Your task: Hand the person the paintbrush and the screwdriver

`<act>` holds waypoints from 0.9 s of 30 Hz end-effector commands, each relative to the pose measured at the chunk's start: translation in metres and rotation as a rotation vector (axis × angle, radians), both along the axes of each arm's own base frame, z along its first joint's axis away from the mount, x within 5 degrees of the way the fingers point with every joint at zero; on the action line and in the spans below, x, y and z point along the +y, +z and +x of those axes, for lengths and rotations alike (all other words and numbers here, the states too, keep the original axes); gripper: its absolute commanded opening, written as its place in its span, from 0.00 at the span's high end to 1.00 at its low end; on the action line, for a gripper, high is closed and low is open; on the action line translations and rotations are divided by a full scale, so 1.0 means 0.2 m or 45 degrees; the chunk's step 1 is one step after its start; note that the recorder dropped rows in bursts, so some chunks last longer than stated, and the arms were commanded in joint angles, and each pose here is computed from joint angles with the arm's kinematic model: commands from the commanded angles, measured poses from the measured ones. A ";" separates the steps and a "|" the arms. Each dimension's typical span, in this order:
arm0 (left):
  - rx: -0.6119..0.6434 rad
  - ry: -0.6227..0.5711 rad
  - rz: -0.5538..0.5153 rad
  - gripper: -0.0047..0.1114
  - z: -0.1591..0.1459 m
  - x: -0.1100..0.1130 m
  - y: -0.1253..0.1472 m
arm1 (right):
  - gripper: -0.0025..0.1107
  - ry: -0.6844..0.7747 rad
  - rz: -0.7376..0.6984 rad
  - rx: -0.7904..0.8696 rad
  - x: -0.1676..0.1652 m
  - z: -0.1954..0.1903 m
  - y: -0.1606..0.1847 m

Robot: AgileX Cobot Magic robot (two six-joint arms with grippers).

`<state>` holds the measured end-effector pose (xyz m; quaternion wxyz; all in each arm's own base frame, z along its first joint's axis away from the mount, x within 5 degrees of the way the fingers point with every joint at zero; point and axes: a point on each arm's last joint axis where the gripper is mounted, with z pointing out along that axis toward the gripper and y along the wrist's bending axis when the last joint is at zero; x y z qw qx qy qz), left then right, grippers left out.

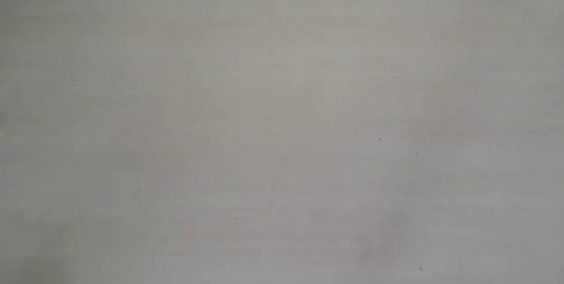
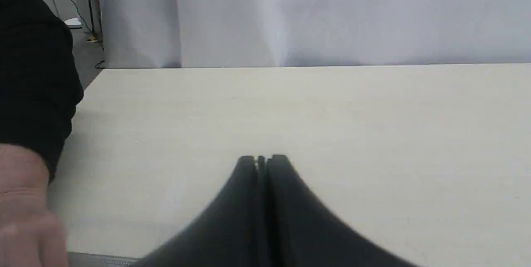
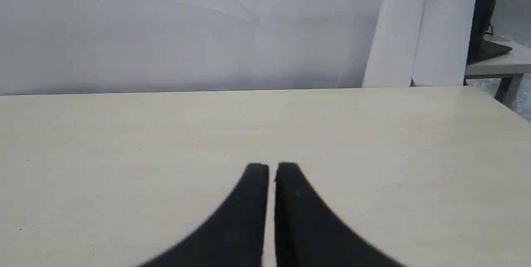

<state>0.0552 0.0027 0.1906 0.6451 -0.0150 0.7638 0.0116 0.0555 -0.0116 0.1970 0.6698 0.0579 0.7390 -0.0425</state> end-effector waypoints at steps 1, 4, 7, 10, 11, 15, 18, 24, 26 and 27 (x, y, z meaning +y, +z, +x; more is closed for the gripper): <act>-0.007 -0.011 -0.008 0.96 0.00 0.00 0.00 | 0.94 -0.010 0.000 0.000 0.00 0.00 0.00; -0.007 -0.011 -0.008 0.96 0.00 0.00 0.00 | 0.94 -0.010 0.000 0.000 0.00 0.00 0.00; -0.007 -0.011 -0.008 0.96 0.00 0.00 0.00 | 0.94 -0.011 -0.002 0.002 0.00 0.00 0.00; -0.010 -0.011 -0.005 0.96 0.00 0.00 0.00 | 0.94 -0.001 -0.040 0.015 0.00 0.00 -0.01; -0.010 -0.011 -0.003 0.96 0.00 0.00 0.00 | 0.94 0.007 -0.059 0.021 0.00 0.00 -0.01; -0.010 -0.011 -0.003 0.96 0.00 0.00 0.00 | 0.94 0.057 -0.123 0.044 0.02 0.00 -0.01; -0.010 -0.011 -0.003 0.96 0.00 0.00 0.00 | 0.94 0.079 -0.122 0.052 0.02 0.00 -0.02; -0.010 -0.011 -0.003 0.96 0.00 0.00 0.00 | 0.94 0.068 -0.094 0.137 0.02 -0.01 -0.05; -0.010 -0.011 -0.003 0.96 0.00 0.00 0.00 | 0.94 0.068 -0.094 0.137 0.02 -0.01 -0.05; -0.010 -0.011 -0.003 0.96 0.00 0.00 0.00 | 0.94 0.068 -0.094 0.137 0.02 -0.01 -0.05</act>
